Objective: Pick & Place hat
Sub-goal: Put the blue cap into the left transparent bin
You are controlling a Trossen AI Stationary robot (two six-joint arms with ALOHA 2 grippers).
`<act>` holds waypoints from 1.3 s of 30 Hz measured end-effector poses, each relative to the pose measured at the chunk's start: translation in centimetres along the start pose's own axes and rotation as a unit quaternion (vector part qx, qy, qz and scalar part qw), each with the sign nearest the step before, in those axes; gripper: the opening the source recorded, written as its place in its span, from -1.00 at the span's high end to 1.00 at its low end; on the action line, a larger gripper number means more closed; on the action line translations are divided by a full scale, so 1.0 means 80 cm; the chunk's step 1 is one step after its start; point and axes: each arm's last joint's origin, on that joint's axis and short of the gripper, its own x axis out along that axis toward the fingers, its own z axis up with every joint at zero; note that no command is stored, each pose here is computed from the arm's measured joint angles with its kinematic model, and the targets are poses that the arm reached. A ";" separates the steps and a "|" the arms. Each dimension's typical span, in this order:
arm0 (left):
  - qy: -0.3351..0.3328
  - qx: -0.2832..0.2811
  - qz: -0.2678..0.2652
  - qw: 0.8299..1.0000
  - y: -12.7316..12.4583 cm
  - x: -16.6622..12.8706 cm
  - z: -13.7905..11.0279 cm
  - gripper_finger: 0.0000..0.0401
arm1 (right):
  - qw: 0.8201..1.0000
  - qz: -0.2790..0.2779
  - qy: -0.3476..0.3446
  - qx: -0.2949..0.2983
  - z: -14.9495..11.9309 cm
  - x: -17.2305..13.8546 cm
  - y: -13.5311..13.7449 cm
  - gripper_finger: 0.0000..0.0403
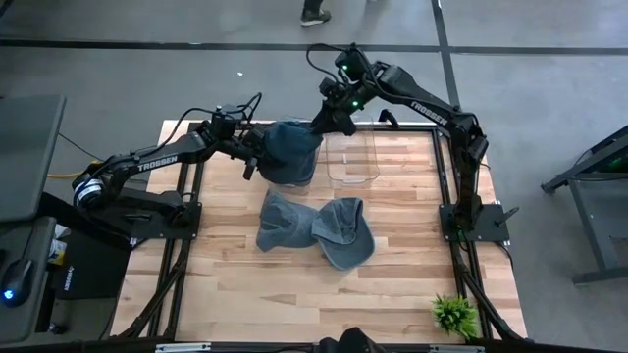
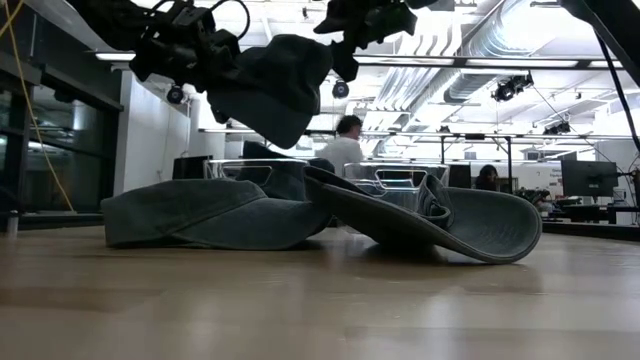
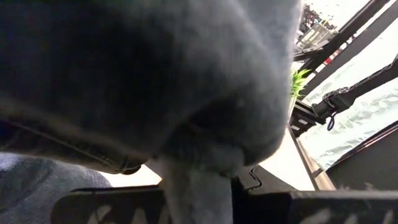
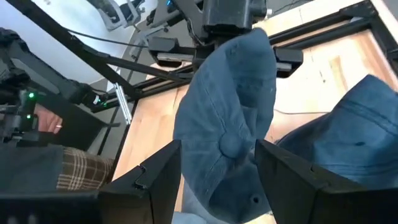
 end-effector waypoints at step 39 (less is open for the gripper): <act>-0.001 -0.002 0.008 1.000 0.000 0.000 0.000 1.00 | 0.996 0.091 0.013 0.003 -0.003 0.039 0.009 0.07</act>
